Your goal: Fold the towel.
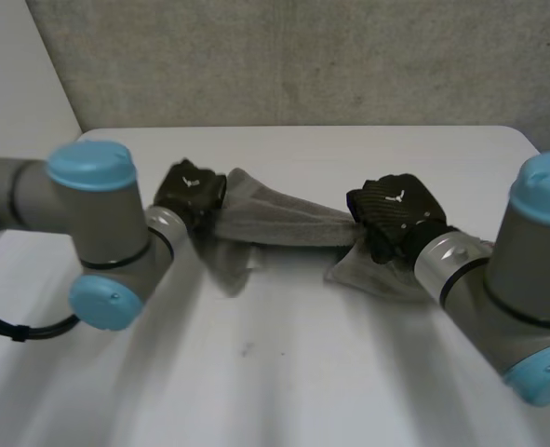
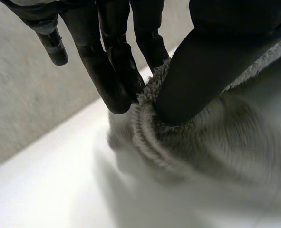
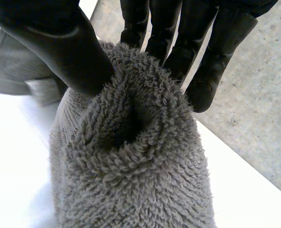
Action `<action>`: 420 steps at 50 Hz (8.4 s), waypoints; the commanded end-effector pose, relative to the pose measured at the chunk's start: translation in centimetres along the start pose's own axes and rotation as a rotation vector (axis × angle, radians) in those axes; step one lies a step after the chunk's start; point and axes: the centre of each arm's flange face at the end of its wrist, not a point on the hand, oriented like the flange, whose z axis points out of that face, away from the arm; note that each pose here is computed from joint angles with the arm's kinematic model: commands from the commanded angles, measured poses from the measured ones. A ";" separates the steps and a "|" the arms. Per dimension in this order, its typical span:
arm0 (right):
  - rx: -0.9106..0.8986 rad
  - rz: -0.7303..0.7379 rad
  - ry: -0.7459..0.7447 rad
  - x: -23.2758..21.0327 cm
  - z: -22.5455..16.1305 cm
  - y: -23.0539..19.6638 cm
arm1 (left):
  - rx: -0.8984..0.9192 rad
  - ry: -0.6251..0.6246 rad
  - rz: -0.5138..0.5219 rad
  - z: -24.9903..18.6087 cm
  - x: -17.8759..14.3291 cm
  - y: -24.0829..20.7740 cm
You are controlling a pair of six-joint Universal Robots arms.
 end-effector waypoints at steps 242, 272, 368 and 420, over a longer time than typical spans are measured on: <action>-0.020 -0.144 0.293 13.5 -6.7 -1.3 | 0.095 -0.195 0.090 -13.0 -5.6 -4.2; -0.280 -0.486 -0.001 13.2 -2.6 -3.2 | 0.008 -0.198 0.302 -9.0 -7.7 -5.6; -0.432 0.003 -0.043 9.0 -3.6 11.9 | -0.025 -0.249 -0.045 -7.6 -11.4 1.0; -0.291 -0.134 -0.028 15.6 -2.3 2.7 | -0.134 -0.019 0.168 -7.5 -7.9 2.0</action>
